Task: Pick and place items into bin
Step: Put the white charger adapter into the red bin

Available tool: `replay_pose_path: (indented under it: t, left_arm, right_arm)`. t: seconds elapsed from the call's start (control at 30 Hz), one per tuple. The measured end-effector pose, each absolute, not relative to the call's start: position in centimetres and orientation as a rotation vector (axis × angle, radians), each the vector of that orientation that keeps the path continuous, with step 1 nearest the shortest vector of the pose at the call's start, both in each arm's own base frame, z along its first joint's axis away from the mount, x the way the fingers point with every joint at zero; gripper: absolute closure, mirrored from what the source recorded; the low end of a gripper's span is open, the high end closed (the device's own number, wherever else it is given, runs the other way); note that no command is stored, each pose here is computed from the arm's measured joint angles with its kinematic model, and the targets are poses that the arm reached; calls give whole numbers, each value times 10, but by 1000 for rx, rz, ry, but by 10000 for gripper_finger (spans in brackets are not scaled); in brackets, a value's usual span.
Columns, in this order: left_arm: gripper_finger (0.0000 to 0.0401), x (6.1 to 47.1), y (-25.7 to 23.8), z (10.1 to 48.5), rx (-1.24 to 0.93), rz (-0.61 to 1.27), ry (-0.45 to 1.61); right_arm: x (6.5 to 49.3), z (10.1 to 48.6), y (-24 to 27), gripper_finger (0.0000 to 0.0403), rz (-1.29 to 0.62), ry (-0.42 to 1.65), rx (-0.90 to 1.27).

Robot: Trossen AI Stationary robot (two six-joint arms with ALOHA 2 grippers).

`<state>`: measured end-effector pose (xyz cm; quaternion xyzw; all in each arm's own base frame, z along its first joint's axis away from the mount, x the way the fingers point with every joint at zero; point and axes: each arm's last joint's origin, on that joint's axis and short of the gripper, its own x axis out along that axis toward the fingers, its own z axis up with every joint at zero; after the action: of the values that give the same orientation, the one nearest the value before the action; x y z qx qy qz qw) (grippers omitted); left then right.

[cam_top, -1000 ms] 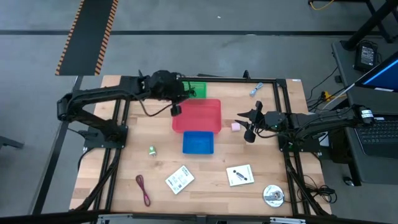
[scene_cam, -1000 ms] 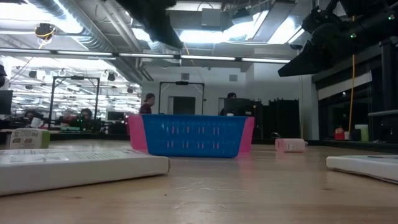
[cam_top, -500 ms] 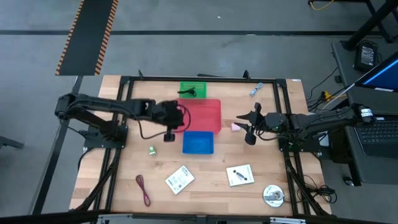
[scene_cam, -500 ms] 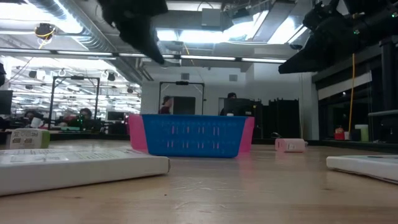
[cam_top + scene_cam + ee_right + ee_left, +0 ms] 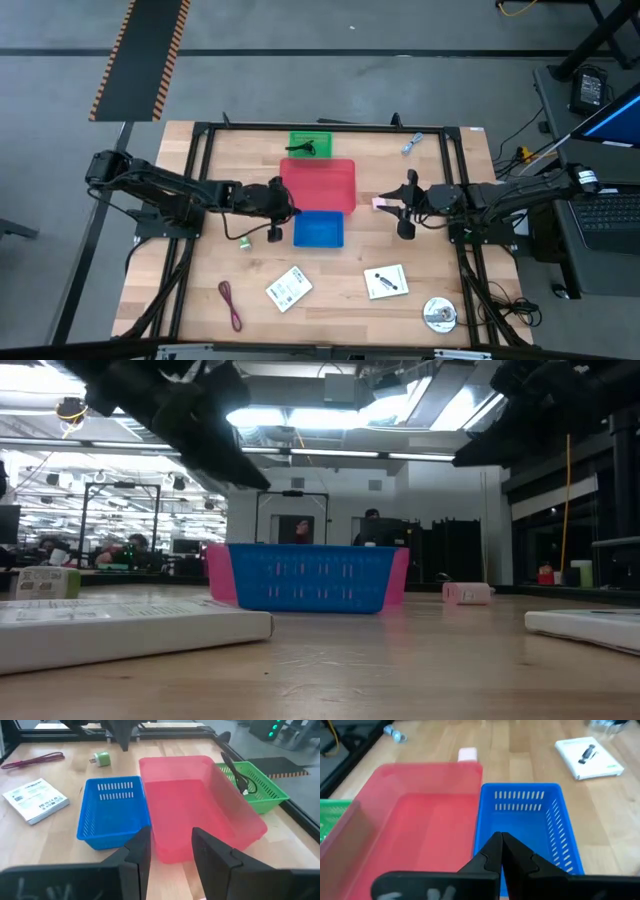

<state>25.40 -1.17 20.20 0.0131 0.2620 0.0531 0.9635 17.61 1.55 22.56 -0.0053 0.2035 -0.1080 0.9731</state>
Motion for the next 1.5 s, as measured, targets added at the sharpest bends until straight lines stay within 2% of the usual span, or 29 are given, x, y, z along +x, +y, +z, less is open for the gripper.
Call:
replay_pose_path:
  t: [0.3,0.57,0.8,0.97,1.13,1.5]
  left_arm:
    - [399,253,-19,202,60,137,485]
    - [399,254,-20,205,57,140,454]
    - [399,254,-20,205,57,140,453]
    - [398,254,-20,205,57,139,453]
    - [399,254,-20,205,56,139,452]
    - [398,254,-20,205,57,139,452]
  right_arm:
    - [187,246,17,271,-198,698,-96]
    - [216,243,17,200,-173,875,-181]
    - [230,217,-2,152,-199,1109,-197]
    - [236,201,-18,149,-162,1212,-134]
    - [240,189,-32,149,-130,1276,-166]
    - [252,166,-50,149,-55,1318,-145]
